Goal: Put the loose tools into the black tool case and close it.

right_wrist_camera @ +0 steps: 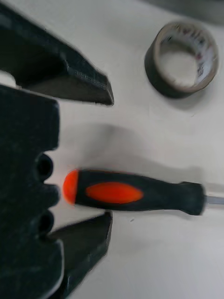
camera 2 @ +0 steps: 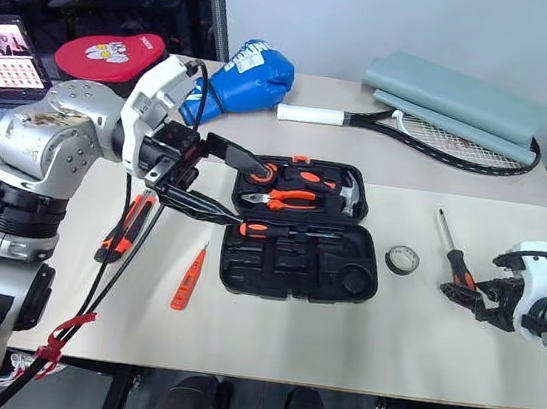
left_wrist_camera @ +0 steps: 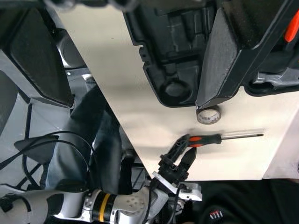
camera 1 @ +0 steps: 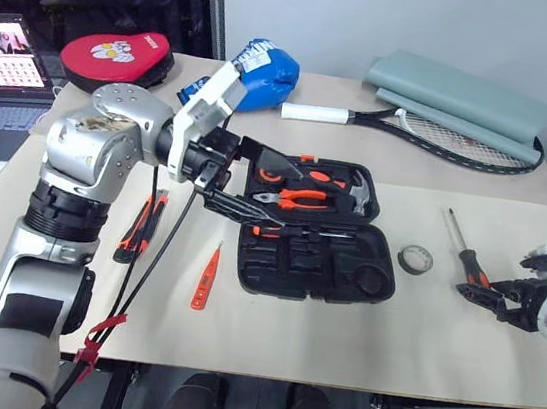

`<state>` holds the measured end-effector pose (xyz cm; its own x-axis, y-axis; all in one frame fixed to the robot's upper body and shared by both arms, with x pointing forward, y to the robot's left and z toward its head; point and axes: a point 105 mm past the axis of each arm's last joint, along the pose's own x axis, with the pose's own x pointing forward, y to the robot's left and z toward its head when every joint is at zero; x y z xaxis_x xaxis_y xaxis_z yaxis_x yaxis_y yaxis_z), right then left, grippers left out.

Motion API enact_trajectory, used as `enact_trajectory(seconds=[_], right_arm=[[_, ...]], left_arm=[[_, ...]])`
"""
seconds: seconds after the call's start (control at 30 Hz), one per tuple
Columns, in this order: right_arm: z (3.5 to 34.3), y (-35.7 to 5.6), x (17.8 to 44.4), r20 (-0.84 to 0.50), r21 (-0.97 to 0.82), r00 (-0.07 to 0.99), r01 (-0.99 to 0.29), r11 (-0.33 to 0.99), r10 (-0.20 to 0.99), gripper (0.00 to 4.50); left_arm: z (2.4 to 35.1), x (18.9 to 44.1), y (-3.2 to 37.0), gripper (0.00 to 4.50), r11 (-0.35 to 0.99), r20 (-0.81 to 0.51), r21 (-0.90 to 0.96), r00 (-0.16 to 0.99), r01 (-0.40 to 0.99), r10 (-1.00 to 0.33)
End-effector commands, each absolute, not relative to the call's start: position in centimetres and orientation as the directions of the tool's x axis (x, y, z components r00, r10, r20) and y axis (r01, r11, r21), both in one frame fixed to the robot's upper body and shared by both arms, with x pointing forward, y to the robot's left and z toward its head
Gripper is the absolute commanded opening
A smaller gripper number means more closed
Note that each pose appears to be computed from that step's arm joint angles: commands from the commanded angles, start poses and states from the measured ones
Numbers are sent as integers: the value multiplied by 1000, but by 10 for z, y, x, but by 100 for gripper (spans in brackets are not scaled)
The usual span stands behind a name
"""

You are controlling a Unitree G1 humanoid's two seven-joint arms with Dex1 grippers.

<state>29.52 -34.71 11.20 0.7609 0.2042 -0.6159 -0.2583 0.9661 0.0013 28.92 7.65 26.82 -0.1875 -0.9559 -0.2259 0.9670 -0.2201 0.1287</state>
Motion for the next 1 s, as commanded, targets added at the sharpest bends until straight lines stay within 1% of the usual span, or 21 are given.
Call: enact_trajectory(seconds=[0.03,0.07,0.13,0.17,0.2,0.3,0.33,0.37,0.43,0.5,0.53,0.57,0.6,0.63,0.7,0.73,0.83,0.9,1.0], right_arm=[[123,-349,302,-574,-35,796,-259,965,192,240],[124,-349,303,-567,-35,800,-263,964,197,217],[127,-347,301,-556,-29,804,-271,962,210,134],[131,-348,300,-549,-32,809,-271,962,210,118],[135,-349,299,-540,-37,815,-272,962,210,91],[157,-347,297,-495,-49,837,-295,954,234,90],[169,-342,297,-469,-58,844,-322,945,259,90],[179,-335,297,-449,-66,845,-355,932,290,90],[201,-311,296,-418,-111,819,-476,872,393,90],[213,-285,294,-426,-172,761,-599,782,489,90],[218,-262,295,-442,-216,698,-692,689,564,90],[221,-247,294,-457,-242,649,-749,617,608,90],[220,-228,294,-494,-279,579,-812,513,648,90],[217,-216,295,-534,-305,526,-850,430,662,90],[210,-204,298,-599,-333,455,-890,312,659,90],[207,-201,299,-622,-339,432,-900,272,653,90],[193,-188,304,-709,-364,326,-929,71,625,90],[188,-185,312,-738,-377,300,-926,-1,604,90],[184,-185,324,-761,-385,287,-921,-49,582,90]], left_arm=[[280,284,75,450,-246,-244,188,-197,951,-950],[280,284,75,450,-247,-246,190,-197,950,-949],[280,283,74,450,-248,-247,192,-198,949,-948],[280,284,74,450,-249,-249,194,-198,949,-948],[279,284,74,450,-248,-253,196,-196,949,-948],[278,289,75,450,-237,-261,202,-181,950,-948],[277,292,75,450,-227,-263,204,-170,952,-950],[276,294,75,450,-218,-266,209,-159,953,-951],[274,300,77,450,-199,-278,223,-134,954,-951],[273,302,79,450,-200,-291,223,-130,954,-948],[272,302,81,450,-211,-306,217,-139,953,-942],[271,301,83,450,-219,-318,212,-145,952,-937],[270,302,87,450,-222,-336,208,-144,952,-931],[269,302,89,450,-222,-351,206,-140,953,-926],[267,303,93,450,-220,-374,204,-131,954,-918],[266,304,95,450,-219,-384,202,-129,954,-914],[263,305,101,450,-214,-418,206,-112,955,-901],[264,306,104,450,-207,-424,209,-102,956,-900],[266,306,107,450,-201,-426,214,-94,956,-900]])
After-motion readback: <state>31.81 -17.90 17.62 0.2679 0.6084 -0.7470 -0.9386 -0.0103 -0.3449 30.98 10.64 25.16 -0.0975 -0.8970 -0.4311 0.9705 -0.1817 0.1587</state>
